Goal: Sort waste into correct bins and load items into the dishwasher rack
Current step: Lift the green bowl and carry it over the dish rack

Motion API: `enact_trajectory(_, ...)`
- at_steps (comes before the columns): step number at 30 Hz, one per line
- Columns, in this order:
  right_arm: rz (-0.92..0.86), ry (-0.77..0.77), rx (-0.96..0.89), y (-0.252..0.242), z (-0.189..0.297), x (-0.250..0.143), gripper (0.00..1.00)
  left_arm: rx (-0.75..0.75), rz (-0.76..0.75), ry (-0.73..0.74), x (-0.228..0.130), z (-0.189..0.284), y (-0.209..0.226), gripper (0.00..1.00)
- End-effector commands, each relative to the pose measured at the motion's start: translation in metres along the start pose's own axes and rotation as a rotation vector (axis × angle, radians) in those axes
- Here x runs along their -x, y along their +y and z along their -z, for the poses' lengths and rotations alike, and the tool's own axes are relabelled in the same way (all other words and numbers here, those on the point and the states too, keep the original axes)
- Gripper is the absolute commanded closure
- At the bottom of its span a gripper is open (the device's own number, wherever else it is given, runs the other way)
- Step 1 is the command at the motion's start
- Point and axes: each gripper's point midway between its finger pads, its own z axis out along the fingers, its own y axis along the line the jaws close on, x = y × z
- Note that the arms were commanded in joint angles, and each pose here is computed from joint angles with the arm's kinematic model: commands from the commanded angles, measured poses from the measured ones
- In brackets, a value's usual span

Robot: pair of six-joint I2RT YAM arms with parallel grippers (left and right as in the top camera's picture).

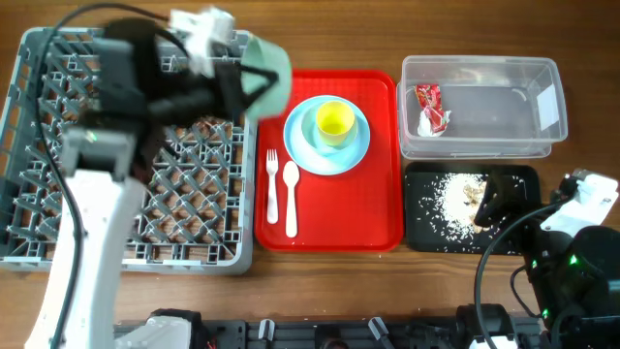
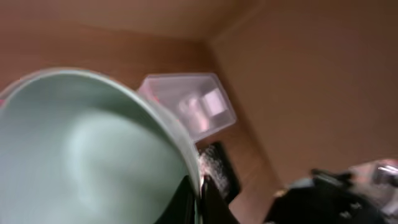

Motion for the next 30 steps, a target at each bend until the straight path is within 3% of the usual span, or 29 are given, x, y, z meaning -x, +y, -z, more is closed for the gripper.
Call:
enact_trajectory(1, 0.016, -0.008, 0.012, 0.002, 0.002, 0.003, 0.0, -0.446, 0.046, 0.088, 0.017, 0.029, -0.005, 0.96)
enact_trajectory(6, 0.015, -0.008, 0.012, 0.002, 0.002, 0.003, 0.0, -0.456, 0.268, 0.092, 0.03, 0.015, 0.095, 0.96)
enact_trajectory(13, 0.016, -0.008, 0.012, 0.002, 0.002, 0.003, 0.0, -0.422, 0.497, 0.089, 0.009, -0.006, 0.197, 0.96)
enact_trajectory(22, 0.016, -0.008, 0.012, 0.002, 0.002, 0.003, 0.0, -0.407, 0.574, 0.093, -0.01, -0.02, 0.238, 0.96)
enact_trajectory(30, 0.015, -0.008, 0.012, 0.002, 0.002, 0.003, 0.0, -0.332, 0.593, 0.027, -0.005, -0.002, 0.263, 0.94)
